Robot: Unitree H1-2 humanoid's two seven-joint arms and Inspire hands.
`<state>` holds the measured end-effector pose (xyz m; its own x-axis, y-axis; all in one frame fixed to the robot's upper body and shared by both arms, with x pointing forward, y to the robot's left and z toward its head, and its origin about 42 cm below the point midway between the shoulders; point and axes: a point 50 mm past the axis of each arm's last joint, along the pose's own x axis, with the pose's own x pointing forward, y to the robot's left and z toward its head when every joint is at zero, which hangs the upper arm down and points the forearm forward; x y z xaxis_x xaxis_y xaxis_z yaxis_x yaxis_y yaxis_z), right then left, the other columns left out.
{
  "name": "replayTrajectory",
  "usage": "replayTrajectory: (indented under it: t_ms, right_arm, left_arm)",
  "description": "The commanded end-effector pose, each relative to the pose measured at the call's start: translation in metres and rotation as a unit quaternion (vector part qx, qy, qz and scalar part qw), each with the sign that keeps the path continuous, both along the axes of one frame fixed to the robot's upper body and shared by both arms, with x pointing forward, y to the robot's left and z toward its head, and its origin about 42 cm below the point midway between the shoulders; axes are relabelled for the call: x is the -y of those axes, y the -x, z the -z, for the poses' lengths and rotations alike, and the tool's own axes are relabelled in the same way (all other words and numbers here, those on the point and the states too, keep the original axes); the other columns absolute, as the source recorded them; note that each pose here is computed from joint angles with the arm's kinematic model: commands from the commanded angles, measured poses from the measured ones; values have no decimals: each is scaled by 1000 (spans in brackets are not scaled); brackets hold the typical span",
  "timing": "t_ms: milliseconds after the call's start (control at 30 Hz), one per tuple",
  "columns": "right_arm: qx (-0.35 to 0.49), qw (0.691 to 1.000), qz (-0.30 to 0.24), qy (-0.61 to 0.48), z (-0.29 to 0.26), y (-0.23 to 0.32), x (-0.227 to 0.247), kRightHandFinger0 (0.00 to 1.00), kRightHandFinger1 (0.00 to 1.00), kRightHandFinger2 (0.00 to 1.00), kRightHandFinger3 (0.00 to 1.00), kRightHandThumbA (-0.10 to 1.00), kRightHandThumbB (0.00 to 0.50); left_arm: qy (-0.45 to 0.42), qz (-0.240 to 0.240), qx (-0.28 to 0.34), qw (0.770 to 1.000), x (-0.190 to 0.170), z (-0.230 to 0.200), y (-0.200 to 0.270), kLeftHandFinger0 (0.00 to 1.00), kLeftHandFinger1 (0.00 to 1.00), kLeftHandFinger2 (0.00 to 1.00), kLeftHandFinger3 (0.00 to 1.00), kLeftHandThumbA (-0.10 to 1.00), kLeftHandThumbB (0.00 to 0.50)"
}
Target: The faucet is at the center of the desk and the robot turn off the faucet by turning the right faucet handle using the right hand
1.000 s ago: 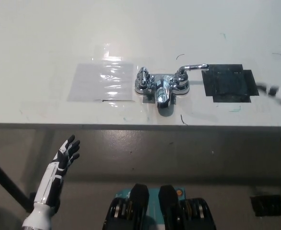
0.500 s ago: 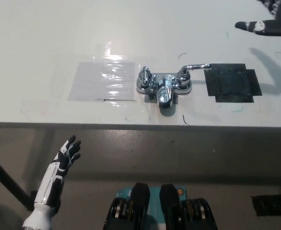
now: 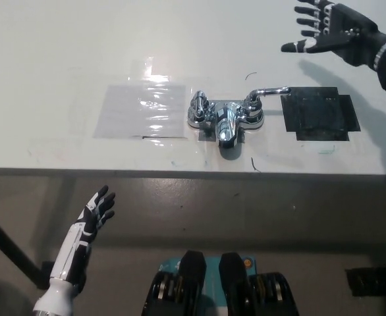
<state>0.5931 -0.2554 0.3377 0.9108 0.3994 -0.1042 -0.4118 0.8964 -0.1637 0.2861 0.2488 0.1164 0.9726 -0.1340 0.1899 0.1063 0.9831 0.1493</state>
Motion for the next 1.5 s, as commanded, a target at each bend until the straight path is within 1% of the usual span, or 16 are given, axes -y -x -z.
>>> replayTrajectory:
  t_ms: [0,100,200,233,300,367,400,467,533,600,767,900,1067,1167,1233,1467]
  right_arm:
    - [38,999,-23,31,-36,-7,-21,1000,1000,1000,1000,1000,343]
    - [30,999,-19,40,-29,-7,-25,1000,1000,1000,1000,1000,361]
    - [17,999,-19,45,-22,-6,-29,1000,1000,1000,1000,1000,387]
    - [14,998,-23,49,-18,-6,-32,1000,1000,1000,1000,1000,370]
    - [7,998,-27,53,-13,-5,-33,1000,1000,1000,1000,1000,377]
    - [1,999,-28,45,-7,-4,-34,1000,1000,1000,1000,1000,397]
    - [-1,999,-28,45,-3,-4,-36,1000,1000,1000,1000,1000,383]
    - [-6,998,-26,52,1,-3,-37,1000,1000,1000,1000,1000,381]
    - [-10,998,-26,59,8,-2,-36,1000,1000,1000,1000,1000,352]
    - [-16,998,-23,62,13,-1,-35,1000,1000,1000,1000,1000,365]
    - [-25,997,-14,74,26,1,-35,1000,1000,1000,1000,1000,370]
    - [-30,997,-11,75,34,2,-34,1000,1000,1000,1000,1000,354]
    - [-32,996,-7,81,38,3,-34,1000,1000,1000,1000,1000,363]
    - [-32,996,-10,83,37,3,-36,1000,1000,1000,1000,1000,359]
    - [-33,996,-10,79,38,3,-37,1000,1000,1000,1000,1000,367]
    - [-35,998,-29,54,37,4,-45,1000,1000,1000,1000,1000,385]
  left_arm:
    - [-11,16,43,999,1,-18,-5,1000,1000,1000,1000,1000,277]
    - [-13,18,45,999,0,-20,-6,1000,1000,1000,1000,999,278]
    - [-12,17,43,999,1,-19,-7,1000,1000,1000,1000,989,266]
    - [-13,17,43,999,1,-19,-7,1000,1000,1000,1000,990,266]
    - [-12,20,43,999,2,-19,-7,1000,1000,1000,1000,992,269]
    - [-11,20,43,999,3,-19,-7,1000,1000,1000,1000,992,269]
    - [-9,21,42,999,3,-19,-7,1000,1000,1000,1000,991,271]
    - [-11,20,41,999,3,-19,-6,1000,1000,1000,1000,992,274]
    - [-12,21,42,999,3,-19,-7,1000,1000,1000,1000,994,275]
    - [-14,21,41,999,3,-19,-7,1000,1000,1000,1000,998,274]
    - [-11,19,40,999,2,-17,-6,1000,1000,1000,1000,990,278]
    - [-10,19,41,999,2,-17,-5,1000,1000,1000,1000,987,277]
    - [-13,24,43,999,2,-17,-5,1000,1000,1000,1000,985,263]
    - [-13,20,41,999,1,-18,-6,1000,1000,1000,1000,991,280]
    - [-13,22,42,999,1,-18,-6,1000,1000,1000,1000,990,269]
    - [-14,23,42,999,1,-17,-6,1000,1000,1000,1000,989,269]
